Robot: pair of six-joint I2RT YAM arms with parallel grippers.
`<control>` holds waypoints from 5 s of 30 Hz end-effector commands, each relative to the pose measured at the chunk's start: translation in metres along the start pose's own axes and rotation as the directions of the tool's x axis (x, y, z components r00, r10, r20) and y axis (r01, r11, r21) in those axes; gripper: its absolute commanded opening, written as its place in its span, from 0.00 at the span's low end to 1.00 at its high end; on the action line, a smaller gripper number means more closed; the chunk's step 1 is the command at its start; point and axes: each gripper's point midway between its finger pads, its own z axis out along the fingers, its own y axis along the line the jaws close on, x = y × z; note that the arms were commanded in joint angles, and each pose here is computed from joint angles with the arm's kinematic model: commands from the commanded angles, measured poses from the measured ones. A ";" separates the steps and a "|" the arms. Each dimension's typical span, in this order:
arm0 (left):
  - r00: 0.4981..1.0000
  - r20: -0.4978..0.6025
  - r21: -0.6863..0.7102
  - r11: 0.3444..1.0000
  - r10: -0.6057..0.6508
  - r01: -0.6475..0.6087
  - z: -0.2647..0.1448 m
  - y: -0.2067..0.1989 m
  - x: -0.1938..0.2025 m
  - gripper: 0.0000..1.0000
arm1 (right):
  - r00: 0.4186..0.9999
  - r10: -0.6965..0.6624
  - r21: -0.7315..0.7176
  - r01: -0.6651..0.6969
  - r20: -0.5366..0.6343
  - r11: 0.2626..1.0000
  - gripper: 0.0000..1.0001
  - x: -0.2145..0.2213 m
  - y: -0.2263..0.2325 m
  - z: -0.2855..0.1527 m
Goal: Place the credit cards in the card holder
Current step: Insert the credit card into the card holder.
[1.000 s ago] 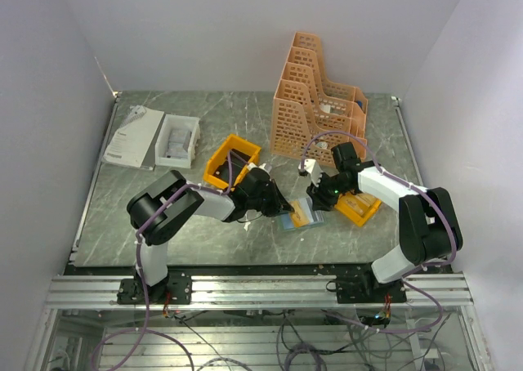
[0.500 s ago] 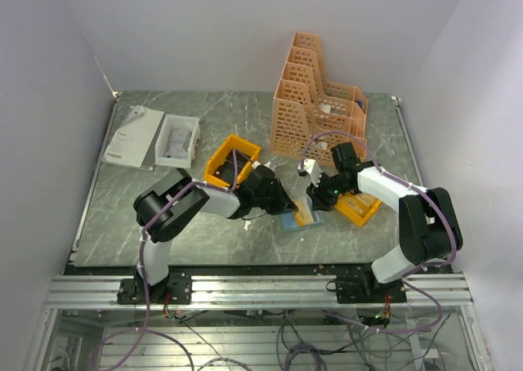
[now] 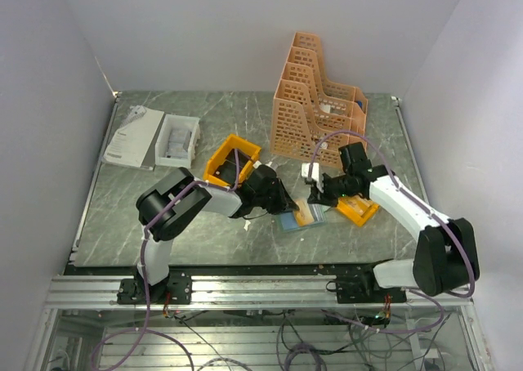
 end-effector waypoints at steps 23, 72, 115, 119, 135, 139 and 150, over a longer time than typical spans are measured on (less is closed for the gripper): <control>0.998 -0.067 -0.084 0.996 -0.003 -0.002 0.007 0.036 0.022 0.22 | 0.866 -0.487 -0.040 0.486 -0.113 0.873 0.00 0.002 0.052 0.080; 0.995 0.065 -0.060 0.995 0.080 -0.076 -0.028 0.006 -0.005 0.31 | 0.986 -0.154 0.065 0.158 -0.057 0.985 0.01 0.000 0.002 0.020; 0.968 0.124 -0.099 0.974 0.217 -0.206 -0.020 -0.021 -0.018 0.11 | 0.973 0.135 0.189 -0.099 -0.185 0.977 0.06 0.050 -0.037 -0.005; 0.950 0.189 -0.081 0.968 0.247 -0.236 -0.043 -0.031 -0.026 0.17 | 0.986 0.159 0.209 -0.145 -0.051 0.967 0.20 0.024 -0.040 -0.018; 0.942 0.320 -0.149 0.987 0.101 -0.055 -0.053 -0.028 -0.001 0.42 | 0.857 0.509 0.153 -0.495 -0.073 0.855 0.34 0.039 -0.037 0.005; 0.939 0.337 -0.124 0.992 0.070 -0.030 -0.039 -0.028 0.001 0.41 | 0.838 0.536 0.194 -0.512 -0.100 0.837 0.29 0.049 -0.041 0.006; 0.941 0.334 -0.155 0.988 0.046 0.007 -0.010 -0.022 0.001 0.44 | 0.793 0.574 0.224 -0.533 -0.205 0.816 0.09 0.078 -0.038 0.016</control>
